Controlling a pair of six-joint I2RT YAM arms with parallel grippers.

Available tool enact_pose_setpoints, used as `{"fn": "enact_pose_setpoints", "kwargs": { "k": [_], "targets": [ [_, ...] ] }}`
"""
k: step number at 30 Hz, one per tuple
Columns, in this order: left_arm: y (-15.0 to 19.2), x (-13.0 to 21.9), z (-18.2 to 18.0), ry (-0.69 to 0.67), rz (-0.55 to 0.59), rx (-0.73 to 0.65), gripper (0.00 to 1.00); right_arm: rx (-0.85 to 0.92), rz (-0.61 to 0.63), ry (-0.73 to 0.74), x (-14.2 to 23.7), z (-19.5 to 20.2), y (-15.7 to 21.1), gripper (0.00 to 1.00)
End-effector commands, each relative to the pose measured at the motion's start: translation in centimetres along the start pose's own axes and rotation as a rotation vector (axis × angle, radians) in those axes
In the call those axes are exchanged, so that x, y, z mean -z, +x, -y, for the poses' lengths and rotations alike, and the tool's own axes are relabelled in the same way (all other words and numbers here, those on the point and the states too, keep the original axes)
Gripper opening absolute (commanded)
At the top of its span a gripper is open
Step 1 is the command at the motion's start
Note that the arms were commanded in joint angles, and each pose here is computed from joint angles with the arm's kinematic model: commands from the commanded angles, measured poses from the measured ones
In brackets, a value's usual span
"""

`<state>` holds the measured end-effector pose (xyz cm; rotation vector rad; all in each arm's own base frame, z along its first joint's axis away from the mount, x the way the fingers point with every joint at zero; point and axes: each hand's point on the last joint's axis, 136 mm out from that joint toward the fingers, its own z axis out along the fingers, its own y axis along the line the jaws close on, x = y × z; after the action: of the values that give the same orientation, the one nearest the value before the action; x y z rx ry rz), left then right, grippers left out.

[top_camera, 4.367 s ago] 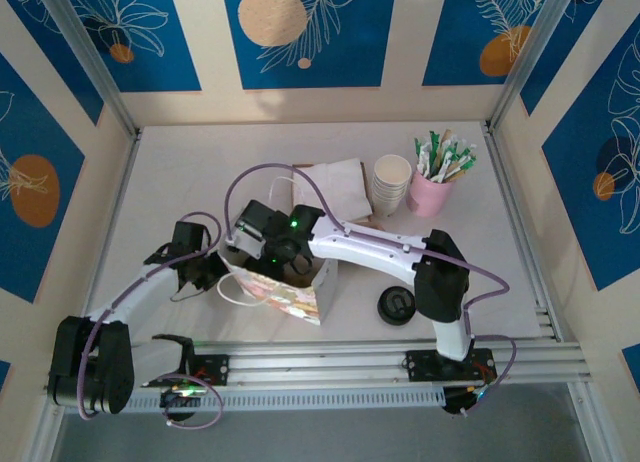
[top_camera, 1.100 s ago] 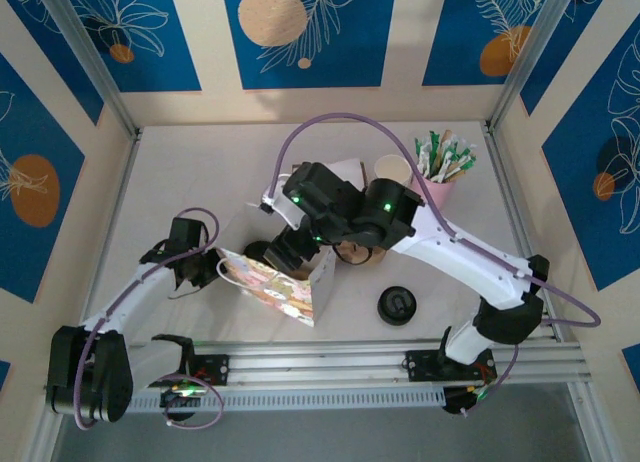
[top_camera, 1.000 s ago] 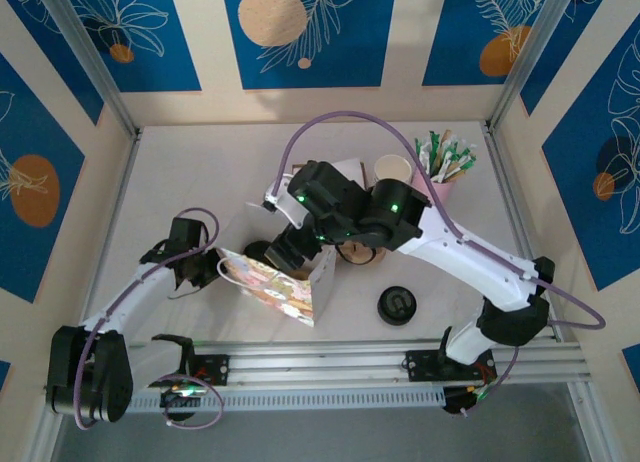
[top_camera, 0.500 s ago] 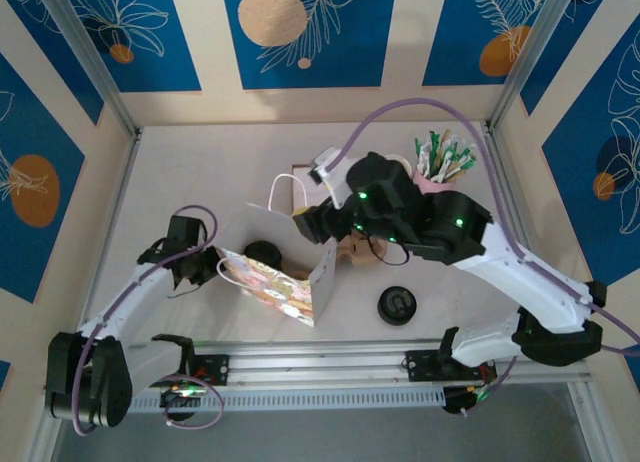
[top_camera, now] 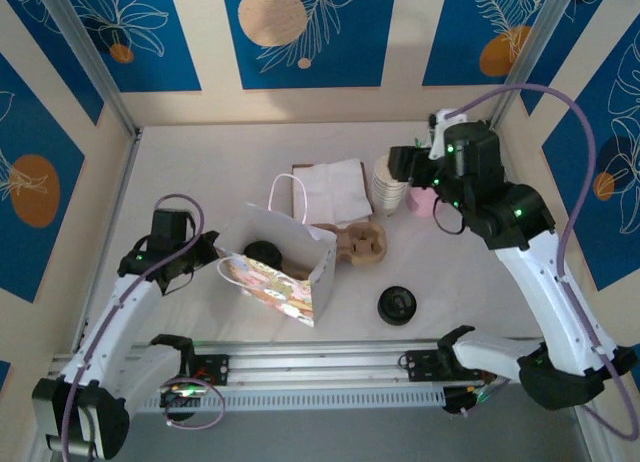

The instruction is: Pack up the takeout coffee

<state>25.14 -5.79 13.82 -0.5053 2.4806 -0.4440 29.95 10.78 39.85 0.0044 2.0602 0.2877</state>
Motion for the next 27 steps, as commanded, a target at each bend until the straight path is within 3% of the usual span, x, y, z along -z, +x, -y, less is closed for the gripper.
{"fn": "enact_pose_setpoints", "kwargs": {
  "k": [1, 6, 10, 17, 25, 27],
  "targets": [
    [-0.6, 1.9, 0.2, -0.015, 0.037, -0.041, 0.57, -0.139, -0.061, -0.005, -1.0, 2.8, 1.2, 0.75],
    [-1.2, 3.8, 0.8, 0.012, 0.081, -0.051, 0.58, -0.311, -0.108, 0.055, -3.4, 7.8, 2.4, 0.67],
    [-1.5, 5.0, 1.0, 0.018, 0.103, -0.054, 0.58, -0.387, -0.149, 0.107, -4.9, 10.5, 3.3, 0.56],
    [-1.7, 5.7, 1.4, 0.039, 0.118, -0.063, 0.58, -0.405, -0.192, 0.135, -7.7, 12.2, 3.9, 0.42],
    [-1.9, 6.3, 1.5, 0.041, 0.134, -0.075, 0.58, -0.394, -0.260, 0.167, -11.0, 13.2, 4.8, 0.39],
    [-1.9, 6.4, 1.5, 0.039, 0.138, -0.077, 0.58, -0.391, -0.273, 0.180, -11.6, 13.4, 4.9, 0.34]
  ]
}}
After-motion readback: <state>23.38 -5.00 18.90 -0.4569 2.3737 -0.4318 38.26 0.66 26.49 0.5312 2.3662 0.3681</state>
